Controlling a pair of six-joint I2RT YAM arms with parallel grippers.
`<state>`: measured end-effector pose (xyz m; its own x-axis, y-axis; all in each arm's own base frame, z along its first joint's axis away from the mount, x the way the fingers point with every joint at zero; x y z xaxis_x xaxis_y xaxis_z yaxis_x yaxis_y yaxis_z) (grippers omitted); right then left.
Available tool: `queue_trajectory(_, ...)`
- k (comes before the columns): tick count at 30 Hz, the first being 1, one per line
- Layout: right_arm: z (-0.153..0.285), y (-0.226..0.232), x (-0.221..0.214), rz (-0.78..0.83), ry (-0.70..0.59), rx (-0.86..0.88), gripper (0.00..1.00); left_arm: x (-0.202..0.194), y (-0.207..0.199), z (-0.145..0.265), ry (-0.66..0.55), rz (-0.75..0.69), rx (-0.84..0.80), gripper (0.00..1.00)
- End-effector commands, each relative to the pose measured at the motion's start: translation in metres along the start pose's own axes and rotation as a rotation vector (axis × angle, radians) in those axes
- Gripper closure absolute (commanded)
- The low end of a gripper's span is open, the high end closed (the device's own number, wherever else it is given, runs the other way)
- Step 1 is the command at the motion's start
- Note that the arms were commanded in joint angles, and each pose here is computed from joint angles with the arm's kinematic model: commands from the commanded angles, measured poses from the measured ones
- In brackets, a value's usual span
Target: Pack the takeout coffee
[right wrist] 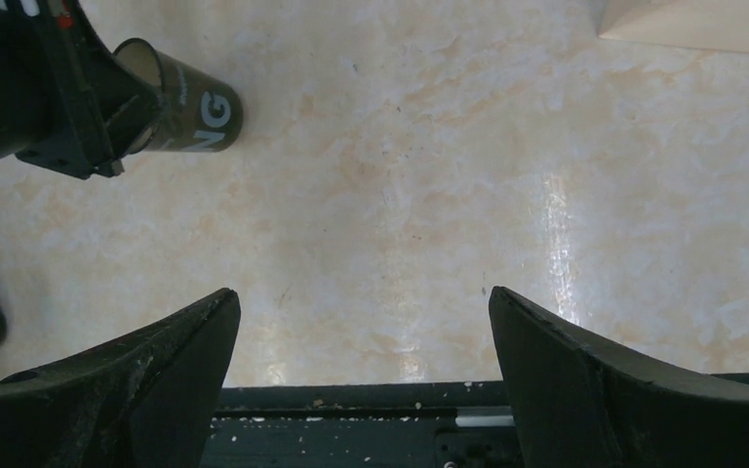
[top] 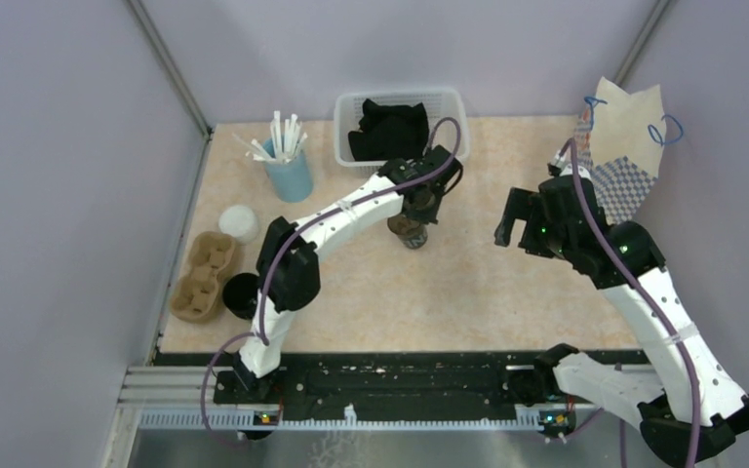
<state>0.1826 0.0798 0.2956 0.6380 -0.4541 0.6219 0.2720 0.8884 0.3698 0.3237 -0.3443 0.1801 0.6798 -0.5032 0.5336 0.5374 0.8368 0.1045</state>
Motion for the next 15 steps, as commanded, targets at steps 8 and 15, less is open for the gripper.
queue_trajectory(8, 0.020, -0.011, 0.003, -0.058, -0.059, 0.006, 0.01, 0.004, -0.033, -0.007, 0.001, -0.101, 0.043, 1.00)
queue_trajectory(15, 0.023, -0.012, 0.002, -0.063, -0.055, 0.019, 0.01, 0.001, -0.043, -0.008, -0.005, -0.122, 0.040, 1.00)
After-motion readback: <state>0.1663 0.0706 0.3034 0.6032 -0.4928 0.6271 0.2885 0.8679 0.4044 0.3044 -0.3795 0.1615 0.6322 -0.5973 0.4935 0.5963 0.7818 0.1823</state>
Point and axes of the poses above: each gripper's point midway between its finger pads, its own z axis back along the fingers, its own y axis along the line the jaws close on, x = y × z, the point moved 5 cm from there along z, back along the fingers, and after that the axes turned 14 degrees about -z, right-handed, at the moved point
